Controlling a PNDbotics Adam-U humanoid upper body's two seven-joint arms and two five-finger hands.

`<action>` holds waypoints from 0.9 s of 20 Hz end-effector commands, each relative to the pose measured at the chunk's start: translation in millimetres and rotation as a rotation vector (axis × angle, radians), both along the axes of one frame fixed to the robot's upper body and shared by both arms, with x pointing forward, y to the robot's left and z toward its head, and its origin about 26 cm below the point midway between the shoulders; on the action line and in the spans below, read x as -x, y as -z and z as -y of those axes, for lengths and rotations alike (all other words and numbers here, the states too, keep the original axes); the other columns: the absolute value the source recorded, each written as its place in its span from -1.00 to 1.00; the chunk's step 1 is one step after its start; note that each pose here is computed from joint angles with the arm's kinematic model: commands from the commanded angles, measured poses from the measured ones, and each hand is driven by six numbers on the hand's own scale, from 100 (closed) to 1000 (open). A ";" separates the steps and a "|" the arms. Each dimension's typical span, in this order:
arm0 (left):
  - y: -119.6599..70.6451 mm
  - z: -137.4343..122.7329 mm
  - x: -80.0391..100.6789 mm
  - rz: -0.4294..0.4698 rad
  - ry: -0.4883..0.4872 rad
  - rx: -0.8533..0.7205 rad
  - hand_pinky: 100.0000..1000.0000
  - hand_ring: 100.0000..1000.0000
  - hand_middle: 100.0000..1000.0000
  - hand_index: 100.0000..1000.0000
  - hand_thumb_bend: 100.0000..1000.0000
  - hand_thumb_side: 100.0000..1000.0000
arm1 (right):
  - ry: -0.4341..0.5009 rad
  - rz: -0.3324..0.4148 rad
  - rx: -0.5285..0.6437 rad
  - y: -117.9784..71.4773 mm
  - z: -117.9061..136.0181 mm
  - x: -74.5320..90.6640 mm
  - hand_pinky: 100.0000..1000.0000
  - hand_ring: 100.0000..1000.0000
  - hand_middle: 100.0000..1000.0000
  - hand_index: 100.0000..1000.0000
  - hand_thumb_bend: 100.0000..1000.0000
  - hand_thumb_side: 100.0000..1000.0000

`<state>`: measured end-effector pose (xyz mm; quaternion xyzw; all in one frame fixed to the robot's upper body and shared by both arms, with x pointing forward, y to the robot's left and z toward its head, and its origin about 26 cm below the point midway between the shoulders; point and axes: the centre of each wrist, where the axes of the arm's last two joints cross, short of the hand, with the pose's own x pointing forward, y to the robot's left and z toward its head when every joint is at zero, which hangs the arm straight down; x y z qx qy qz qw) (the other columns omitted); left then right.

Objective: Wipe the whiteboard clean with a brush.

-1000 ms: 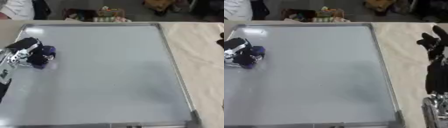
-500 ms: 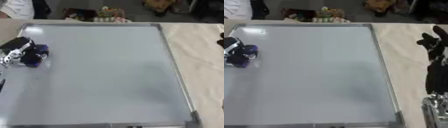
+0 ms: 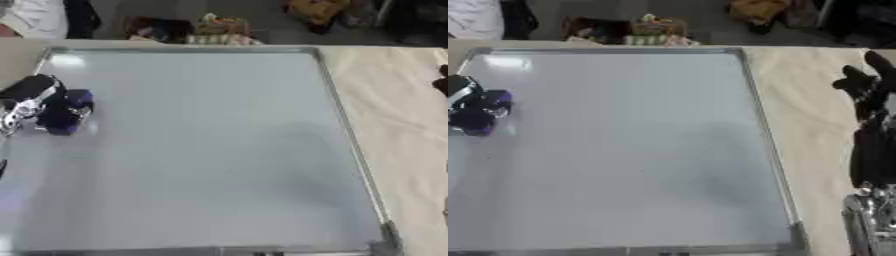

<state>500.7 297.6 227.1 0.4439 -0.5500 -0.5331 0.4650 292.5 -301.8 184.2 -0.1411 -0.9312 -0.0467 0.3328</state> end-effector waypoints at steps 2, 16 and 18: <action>-9.0 4.2 -0.4 0.012 0.034 -0.024 -0.52 -0.27 -0.73 -0.33 -1.00 0.22 | -0.001 0.021 0.007 -6.4 0.5 0.9 0.78 0.70 -0.01 0.75 -0.91 1.00; -8.6 66.9 6.7 -0.005 0.327 -0.140 -0.53 -0.27 -0.73 -0.33 -1.00 0.26 | -0.006 0.020 0.005 -6.5 -0.3 0.6 0.78 0.70 -0.01 0.75 -0.93 1.00; -7.8 77.2 10.6 -0.004 0.385 -0.152 -0.53 -0.28 -0.73 -0.33 -1.00 0.26 | -0.007 0.019 0.004 -6.4 -0.4 0.7 0.78 0.70 -0.01 0.75 -0.94 1.00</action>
